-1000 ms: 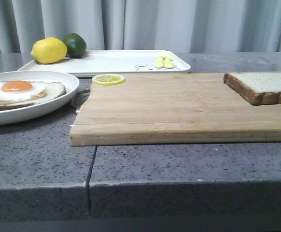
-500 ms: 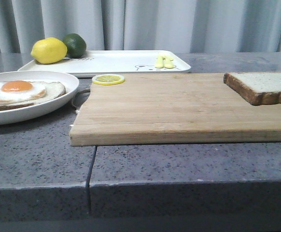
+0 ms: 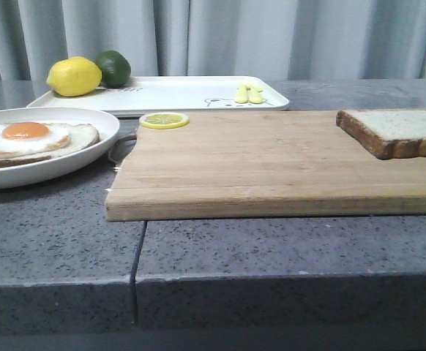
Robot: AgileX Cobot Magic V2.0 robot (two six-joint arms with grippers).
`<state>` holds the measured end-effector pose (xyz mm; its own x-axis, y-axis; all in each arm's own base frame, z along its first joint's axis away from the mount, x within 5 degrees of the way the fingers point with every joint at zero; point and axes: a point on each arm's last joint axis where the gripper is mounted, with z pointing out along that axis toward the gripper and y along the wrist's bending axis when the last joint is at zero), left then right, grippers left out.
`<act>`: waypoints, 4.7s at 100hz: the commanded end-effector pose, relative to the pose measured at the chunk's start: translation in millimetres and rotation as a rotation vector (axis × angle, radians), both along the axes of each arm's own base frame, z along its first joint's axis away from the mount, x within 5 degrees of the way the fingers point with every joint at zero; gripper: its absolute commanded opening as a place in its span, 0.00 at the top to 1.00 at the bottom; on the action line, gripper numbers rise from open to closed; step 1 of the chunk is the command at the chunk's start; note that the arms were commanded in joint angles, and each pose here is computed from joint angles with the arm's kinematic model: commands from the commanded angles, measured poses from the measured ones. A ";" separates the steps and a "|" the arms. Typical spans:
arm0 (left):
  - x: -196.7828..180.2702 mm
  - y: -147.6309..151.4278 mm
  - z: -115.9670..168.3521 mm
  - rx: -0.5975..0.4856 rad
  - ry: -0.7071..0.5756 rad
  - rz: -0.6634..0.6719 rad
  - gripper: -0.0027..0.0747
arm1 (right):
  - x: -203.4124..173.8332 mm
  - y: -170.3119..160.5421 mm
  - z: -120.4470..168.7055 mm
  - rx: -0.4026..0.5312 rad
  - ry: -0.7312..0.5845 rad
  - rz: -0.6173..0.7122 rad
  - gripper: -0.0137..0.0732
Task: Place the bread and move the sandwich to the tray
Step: 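Open the right gripper and grasp the bread slice's edge, then lift the bread slice and carry it toward the egg toast plate, then lower the bread slice onto the egg toast and release it, then raise the right gripper away from the plate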
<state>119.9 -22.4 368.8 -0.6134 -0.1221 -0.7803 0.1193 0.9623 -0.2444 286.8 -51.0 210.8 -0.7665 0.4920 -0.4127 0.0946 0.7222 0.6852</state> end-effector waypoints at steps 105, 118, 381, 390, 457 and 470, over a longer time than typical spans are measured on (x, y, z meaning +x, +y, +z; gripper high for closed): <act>1.7 -1.8 14.5 -0.030 -0.081 0.002 0.43 | -65.0 109.8 150.1 0.319 -0.450 0.101 0.97; 1.7 -1.8 14.5 -0.030 -0.081 0.002 0.43 | -65.0 135.2 149.7 0.335 -0.437 0.068 0.97; 1.7 -1.8 14.5 -0.030 -0.081 0.002 0.43 | 9.7 363.6 51.0 0.275 -0.074 0.204 0.46; 1.7 -1.8 14.5 -0.030 -0.081 0.002 0.43 | 10.2 361.2 54.2 0.268 -0.085 0.185 0.46; 1.7 -1.8 14.5 -0.030 -0.081 0.002 0.43 | 2.0 320.4 128.0 0.134 -0.395 0.146 0.46; 1.7 -1.8 14.5 -0.030 -0.081 0.002 0.43 | -3.3 301.4 154.3 0.068 -0.534 0.174 0.46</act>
<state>119.9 -22.4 368.8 -0.6134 -0.1221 -0.7803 0.1193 0.9623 -0.2444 293.0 270.4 318.7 -0.6409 0.4310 -0.6352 -0.2661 0.6515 0.7104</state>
